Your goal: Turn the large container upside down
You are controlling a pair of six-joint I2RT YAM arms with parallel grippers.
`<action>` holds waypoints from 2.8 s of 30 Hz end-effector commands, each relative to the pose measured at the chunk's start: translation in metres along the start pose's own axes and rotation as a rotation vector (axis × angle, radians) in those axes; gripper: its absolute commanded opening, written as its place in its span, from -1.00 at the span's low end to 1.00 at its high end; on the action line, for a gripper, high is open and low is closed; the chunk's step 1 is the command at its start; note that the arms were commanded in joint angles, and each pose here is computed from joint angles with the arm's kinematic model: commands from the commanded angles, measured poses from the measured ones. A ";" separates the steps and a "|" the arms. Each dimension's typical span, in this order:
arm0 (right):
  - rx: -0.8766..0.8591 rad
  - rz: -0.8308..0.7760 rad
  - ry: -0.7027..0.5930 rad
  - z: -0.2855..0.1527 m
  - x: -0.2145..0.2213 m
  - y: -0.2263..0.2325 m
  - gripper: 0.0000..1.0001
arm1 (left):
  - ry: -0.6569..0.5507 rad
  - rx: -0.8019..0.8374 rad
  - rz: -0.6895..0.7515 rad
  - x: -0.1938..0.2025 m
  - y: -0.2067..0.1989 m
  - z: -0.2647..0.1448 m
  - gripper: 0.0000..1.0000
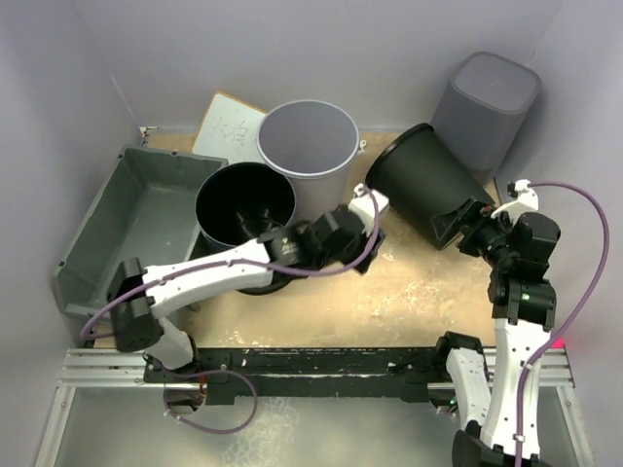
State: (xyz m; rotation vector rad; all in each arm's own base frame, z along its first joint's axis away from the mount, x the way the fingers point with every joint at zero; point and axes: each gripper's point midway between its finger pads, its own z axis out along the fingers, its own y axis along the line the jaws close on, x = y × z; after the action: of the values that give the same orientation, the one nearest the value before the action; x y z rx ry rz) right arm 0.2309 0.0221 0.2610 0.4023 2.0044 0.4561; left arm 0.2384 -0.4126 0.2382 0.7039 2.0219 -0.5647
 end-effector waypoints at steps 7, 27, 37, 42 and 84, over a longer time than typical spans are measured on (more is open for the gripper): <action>0.082 -0.027 -0.230 0.033 -0.116 0.003 0.69 | 0.055 0.137 -0.056 0.070 -0.059 -0.064 0.20; 0.540 -0.297 -0.146 0.213 -0.172 0.063 1.00 | -0.071 -0.008 -0.264 0.053 -0.011 -0.117 0.40; 0.665 -0.389 -0.016 0.250 -0.114 0.047 1.00 | -0.066 -0.024 -0.272 0.057 -0.006 -0.120 0.40; 0.663 -0.351 -0.005 0.223 -0.096 0.033 1.00 | -0.060 -0.012 -0.251 0.057 -0.012 -0.115 0.40; 0.535 -0.167 -0.116 -0.025 -0.053 -0.019 1.00 | -0.216 -0.138 -0.096 -0.080 -0.013 0.082 0.41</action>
State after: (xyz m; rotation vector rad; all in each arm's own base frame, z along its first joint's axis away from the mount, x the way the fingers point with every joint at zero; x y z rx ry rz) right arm 0.2104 -0.0397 0.2947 0.6190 1.9829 -0.2951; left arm 0.3094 -0.4849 0.2561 0.4358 1.9189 -0.4830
